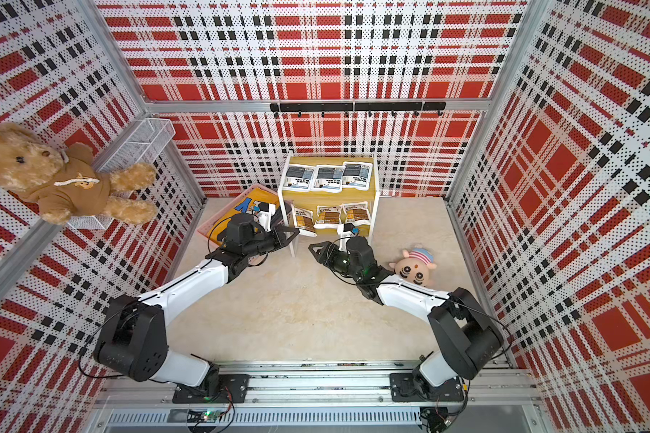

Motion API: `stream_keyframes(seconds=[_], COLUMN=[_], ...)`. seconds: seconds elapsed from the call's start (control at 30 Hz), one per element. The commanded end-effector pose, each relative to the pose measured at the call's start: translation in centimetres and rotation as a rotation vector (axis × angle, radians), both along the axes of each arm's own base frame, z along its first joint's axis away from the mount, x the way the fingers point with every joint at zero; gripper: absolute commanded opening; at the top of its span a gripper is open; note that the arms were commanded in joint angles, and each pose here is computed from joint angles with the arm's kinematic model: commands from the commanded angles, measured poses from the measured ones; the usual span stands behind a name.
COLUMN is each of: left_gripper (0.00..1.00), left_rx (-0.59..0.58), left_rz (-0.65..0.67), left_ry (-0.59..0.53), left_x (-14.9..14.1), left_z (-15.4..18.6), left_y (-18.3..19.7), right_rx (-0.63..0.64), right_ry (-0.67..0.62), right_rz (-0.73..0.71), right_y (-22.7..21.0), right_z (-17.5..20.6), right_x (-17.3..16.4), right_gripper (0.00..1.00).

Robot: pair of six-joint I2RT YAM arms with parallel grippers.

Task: Place the bagged coffee beans on the shelf by color
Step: Place the bagged coffee beans on the shelf.

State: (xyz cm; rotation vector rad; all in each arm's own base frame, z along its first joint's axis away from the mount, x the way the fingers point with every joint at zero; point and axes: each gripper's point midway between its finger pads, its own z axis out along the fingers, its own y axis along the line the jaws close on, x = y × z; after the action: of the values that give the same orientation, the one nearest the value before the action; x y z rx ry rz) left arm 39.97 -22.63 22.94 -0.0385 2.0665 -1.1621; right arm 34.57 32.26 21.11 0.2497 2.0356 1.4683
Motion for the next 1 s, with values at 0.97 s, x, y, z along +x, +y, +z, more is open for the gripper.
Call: stream_keyframes(seconds=[0.97], left_gripper=[0.0], left_rx=[-0.005], left_rz=[0.002], left_ry=[0.002], left_x=[1.9], left_z=[0.0], left_y=[0.5], right_rx=[0.16], right_ry=[0.076], right_rz=[-0.023], right_y=[4.2], right_z=[-0.8], right_x=[5.6], right_gripper=[0.16])
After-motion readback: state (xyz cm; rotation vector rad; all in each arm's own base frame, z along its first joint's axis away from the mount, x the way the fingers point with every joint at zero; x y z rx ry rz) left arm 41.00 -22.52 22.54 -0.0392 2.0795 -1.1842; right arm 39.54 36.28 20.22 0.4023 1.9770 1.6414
